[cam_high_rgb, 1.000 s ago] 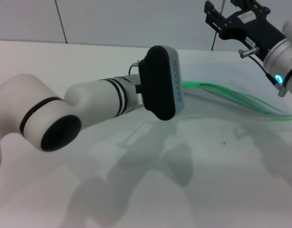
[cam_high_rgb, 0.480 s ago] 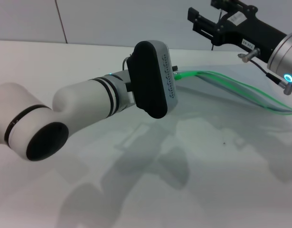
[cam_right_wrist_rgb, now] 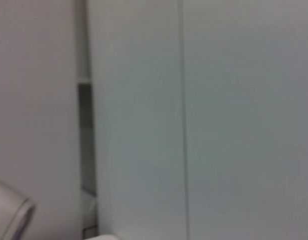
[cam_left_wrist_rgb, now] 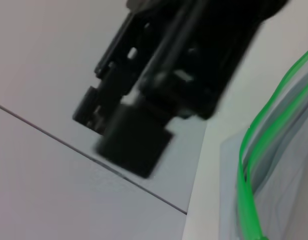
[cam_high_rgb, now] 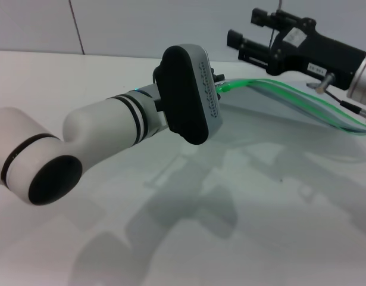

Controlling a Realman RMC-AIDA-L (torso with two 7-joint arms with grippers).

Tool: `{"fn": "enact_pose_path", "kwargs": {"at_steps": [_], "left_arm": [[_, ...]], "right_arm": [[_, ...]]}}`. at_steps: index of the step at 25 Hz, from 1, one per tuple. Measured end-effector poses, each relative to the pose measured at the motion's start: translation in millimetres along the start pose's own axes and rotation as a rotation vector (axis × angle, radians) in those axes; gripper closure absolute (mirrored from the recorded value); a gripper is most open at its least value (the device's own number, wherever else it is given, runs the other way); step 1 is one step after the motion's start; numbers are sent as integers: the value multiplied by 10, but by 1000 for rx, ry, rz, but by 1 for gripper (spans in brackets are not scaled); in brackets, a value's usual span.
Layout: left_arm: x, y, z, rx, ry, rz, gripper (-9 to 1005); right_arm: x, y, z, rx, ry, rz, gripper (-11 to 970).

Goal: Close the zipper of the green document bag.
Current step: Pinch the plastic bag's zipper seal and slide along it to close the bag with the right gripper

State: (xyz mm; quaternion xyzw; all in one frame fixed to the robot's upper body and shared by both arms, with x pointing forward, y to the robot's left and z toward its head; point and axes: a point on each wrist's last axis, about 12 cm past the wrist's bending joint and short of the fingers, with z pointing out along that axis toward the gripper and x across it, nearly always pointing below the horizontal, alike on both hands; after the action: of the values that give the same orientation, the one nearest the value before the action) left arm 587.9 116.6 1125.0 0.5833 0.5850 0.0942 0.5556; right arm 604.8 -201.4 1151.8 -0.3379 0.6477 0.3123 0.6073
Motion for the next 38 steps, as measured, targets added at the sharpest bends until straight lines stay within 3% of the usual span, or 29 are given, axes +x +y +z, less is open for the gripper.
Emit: {"fn": "enact_pose_path", "kwargs": {"at_steps": [18, 38], "left_arm": [[-45, 45, -47, -31, -31, -68, 941], [-58, 82, -59, -36, -37, -92, 940]], "right_arm": [[181, -93, -36, -36, 147, -238, 251], [206, -2, -150, -7, 177, -459, 251]]}}
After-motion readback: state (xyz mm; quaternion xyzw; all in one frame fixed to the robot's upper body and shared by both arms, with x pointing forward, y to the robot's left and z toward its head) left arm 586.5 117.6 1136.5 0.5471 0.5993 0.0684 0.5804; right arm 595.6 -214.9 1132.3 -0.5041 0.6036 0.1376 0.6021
